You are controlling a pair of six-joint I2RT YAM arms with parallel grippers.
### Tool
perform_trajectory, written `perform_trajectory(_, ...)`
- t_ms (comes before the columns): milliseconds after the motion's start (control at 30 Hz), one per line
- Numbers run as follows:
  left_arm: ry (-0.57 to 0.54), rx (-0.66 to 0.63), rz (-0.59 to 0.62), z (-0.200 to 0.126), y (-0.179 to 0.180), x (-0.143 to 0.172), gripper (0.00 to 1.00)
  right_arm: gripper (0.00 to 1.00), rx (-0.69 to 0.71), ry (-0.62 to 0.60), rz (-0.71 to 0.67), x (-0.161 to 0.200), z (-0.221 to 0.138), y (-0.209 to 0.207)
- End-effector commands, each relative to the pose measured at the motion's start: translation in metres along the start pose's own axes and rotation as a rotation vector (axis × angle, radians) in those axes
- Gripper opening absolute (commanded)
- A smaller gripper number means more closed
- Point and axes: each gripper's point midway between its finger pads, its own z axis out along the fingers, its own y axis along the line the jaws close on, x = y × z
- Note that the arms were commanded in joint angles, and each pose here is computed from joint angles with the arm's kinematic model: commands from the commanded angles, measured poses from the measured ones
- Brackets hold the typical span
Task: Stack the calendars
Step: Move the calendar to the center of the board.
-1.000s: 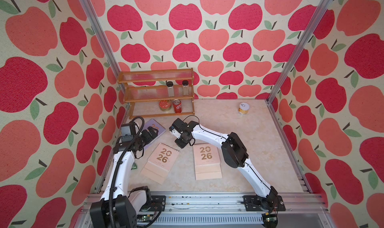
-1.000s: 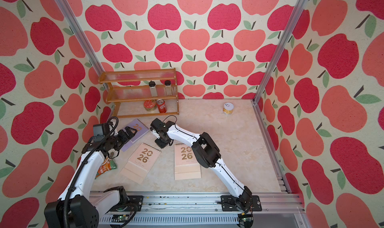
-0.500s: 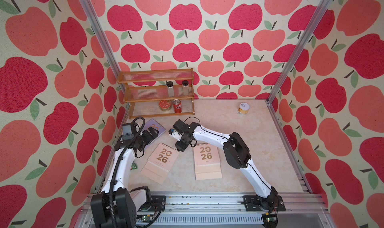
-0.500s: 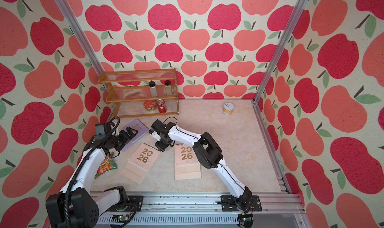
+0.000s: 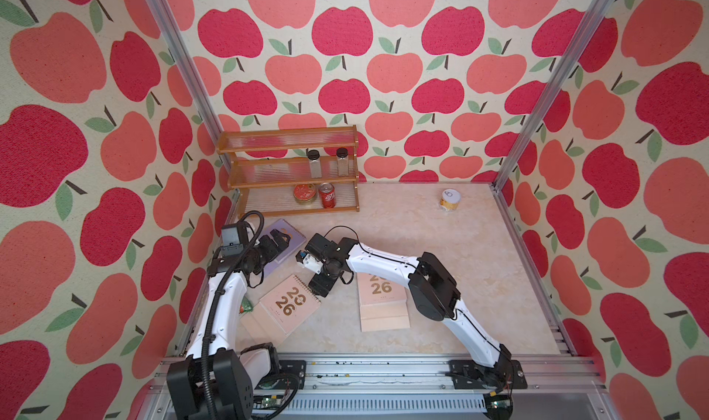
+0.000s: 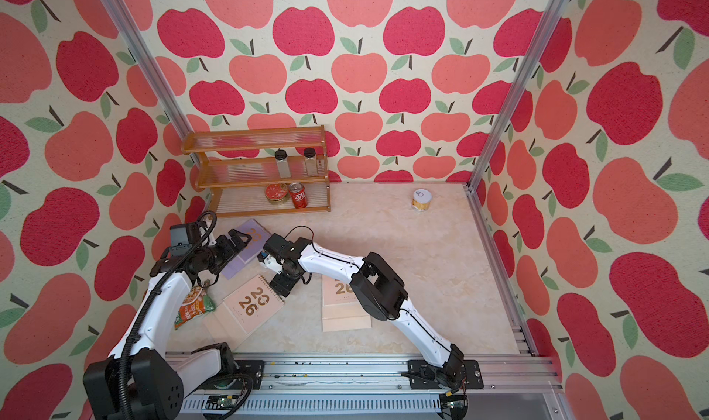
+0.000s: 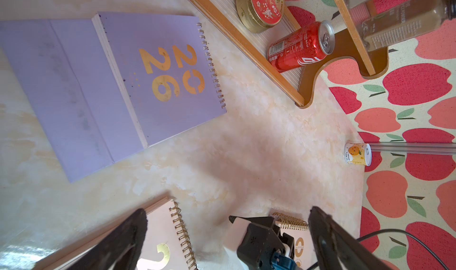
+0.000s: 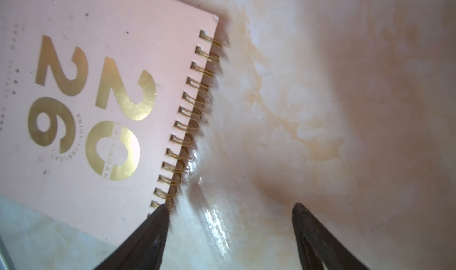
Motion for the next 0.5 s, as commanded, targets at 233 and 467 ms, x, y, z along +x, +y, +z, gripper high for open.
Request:
perform_trajectory(233,-0.036,0.027,0.014,-0.012,-0.010,-0.014,0.99,0.80,-0.012,-0.074,-0.008,-0.023,-0.025,0.025)
perform_trajectory(467,-0.031,0.024,0.007,-0.010,-0.008,-0.014,1.00,0.78,-0.029,-0.012,-0.056,-0.013,-0.009,0.038)
